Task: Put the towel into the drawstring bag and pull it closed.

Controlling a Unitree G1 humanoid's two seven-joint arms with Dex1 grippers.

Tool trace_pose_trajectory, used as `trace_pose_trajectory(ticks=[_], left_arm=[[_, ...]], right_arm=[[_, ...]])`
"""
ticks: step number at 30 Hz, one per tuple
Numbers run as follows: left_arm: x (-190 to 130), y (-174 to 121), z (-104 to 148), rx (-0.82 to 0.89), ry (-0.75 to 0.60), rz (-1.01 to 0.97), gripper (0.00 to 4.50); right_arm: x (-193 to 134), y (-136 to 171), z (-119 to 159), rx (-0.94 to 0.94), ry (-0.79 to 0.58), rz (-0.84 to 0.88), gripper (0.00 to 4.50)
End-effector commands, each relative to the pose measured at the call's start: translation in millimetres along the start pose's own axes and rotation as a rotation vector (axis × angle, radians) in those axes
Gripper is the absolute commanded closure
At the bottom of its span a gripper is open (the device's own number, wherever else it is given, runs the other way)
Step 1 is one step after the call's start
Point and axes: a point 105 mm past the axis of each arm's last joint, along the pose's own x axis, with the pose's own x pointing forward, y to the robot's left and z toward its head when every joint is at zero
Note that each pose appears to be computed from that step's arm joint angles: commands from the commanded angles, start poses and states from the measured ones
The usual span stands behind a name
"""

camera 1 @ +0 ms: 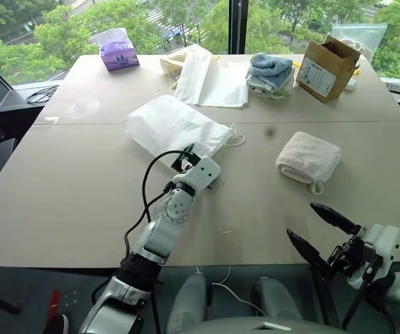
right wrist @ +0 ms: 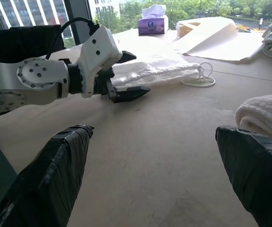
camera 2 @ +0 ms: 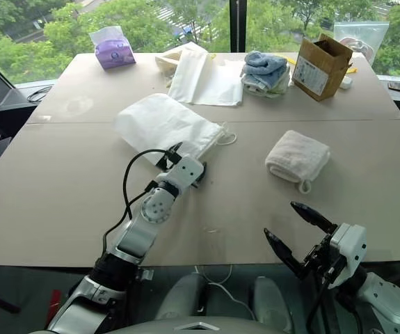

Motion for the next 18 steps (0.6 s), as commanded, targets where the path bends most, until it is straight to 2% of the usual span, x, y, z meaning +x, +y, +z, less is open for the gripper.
trace_pose_trajectory(ticks=[1, 4, 7, 9, 11, 13, 16, 18], left_arm=[[1, 15, -12, 0.032, 0.047, 0.079, 0.03], [2, 18, -18, 0.004, 0.085, 0.106, 0.03], [3, 20, -20, 0.018, 0.09, 0.112, 0.73], [3, 21, -20, 0.022, 0.091, 0.118, 1.65], [3, 21, -20, 0.024, 0.091, 0.123, 2.31], [4, 23, -21, 0.027, 0.096, 0.132, 3.33], [4, 25, -20, 0.025, 0.094, 0.147, 4.48], [4, 27, -18, 0.019, 0.085, 0.156, 4.48]], right_arm=[[1, 1, 9, -0.029, -0.043, 0.002, 0.0], [2, 1, 12, -0.034, -0.063, 0.004, 0.0], [2, 1, 13, -0.038, -0.071, 0.002, 0.0], [2, 1, 12, -0.042, -0.068, 0.001, 0.0], [2, 1, 12, -0.041, -0.069, 0.0, 0.0], [2, 1, 12, -0.042, -0.069, -0.005, 0.0], [1, 0, 12, -0.046, -0.07, -0.015, 0.0], [0, -1, 12, -0.048, -0.071, -0.023, 0.0]])
